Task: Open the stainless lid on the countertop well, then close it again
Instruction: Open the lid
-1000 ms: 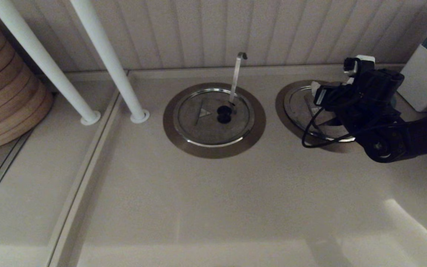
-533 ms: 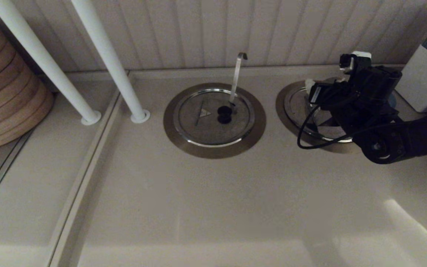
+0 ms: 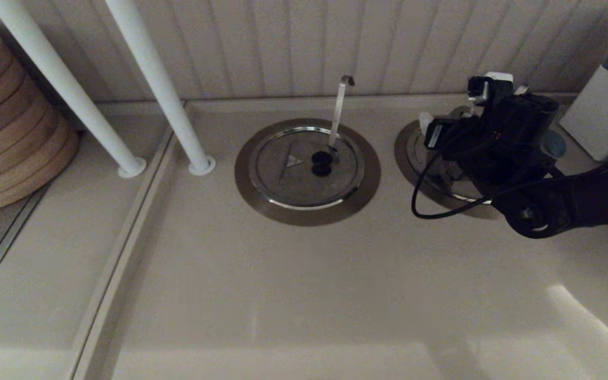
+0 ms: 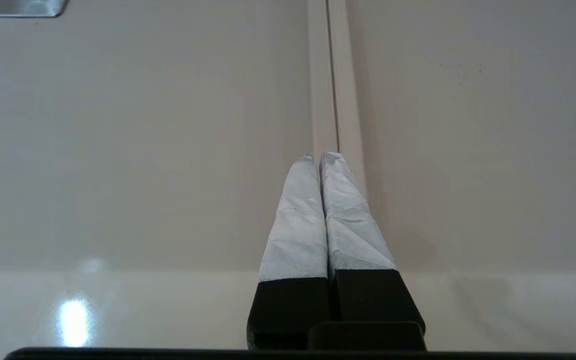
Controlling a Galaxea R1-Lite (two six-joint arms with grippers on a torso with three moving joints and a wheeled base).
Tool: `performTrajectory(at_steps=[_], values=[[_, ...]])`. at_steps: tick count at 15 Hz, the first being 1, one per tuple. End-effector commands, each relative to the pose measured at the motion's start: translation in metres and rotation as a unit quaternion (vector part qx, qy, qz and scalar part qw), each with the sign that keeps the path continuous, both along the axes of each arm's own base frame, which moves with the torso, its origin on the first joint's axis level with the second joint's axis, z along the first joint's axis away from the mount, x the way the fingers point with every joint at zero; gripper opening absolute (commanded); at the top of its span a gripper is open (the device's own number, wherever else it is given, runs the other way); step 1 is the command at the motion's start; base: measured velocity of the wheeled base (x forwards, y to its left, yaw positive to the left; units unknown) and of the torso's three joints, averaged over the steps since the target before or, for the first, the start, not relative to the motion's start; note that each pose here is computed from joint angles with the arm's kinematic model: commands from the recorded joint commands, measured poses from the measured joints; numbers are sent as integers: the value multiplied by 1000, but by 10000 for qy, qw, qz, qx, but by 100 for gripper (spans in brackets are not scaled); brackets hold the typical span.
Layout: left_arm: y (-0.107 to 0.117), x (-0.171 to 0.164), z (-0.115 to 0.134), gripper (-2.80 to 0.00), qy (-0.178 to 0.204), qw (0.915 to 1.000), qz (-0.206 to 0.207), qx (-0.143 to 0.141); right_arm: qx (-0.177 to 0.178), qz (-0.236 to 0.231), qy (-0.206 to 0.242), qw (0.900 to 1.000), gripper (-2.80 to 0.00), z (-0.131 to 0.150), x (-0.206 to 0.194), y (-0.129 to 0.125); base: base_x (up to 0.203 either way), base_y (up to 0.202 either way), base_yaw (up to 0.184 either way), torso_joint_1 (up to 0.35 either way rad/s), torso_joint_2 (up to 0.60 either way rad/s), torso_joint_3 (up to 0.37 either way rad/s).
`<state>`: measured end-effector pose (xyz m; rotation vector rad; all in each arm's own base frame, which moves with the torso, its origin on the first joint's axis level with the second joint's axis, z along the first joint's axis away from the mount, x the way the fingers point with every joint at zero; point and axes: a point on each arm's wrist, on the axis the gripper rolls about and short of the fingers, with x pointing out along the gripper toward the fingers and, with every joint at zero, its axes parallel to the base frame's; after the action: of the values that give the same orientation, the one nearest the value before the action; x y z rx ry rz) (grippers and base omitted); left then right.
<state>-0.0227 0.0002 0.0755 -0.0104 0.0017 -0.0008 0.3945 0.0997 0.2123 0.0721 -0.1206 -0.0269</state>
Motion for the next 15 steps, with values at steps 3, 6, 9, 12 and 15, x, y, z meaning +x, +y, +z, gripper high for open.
performTrajectory(at_steps=[3,6,9,12,15], values=[[0,0,0,-280,-8,10000,4,-2,0,71,48,10000,0,-3,-3,8,0,0,0,0,0,0],[0,0,0,-280,-7,10000,4,-2,3,150,64,9999,0,-3,-6,14,0,0,0,0,0,0],[0,0,0,-280,-5,10000,9,-2,16,230,70,9997,0,-2,-11,24,0,0,0,0,0,0],[0,0,0,-280,-1,10000,4,-2,24,448,48,9990,0,-1,-24,39,0,0,0,0,0,0],[0,0,0,-280,-8,10000,4,-2,77,705,26,9975,0,4,-40,53,0,0,0,0,0,0]])
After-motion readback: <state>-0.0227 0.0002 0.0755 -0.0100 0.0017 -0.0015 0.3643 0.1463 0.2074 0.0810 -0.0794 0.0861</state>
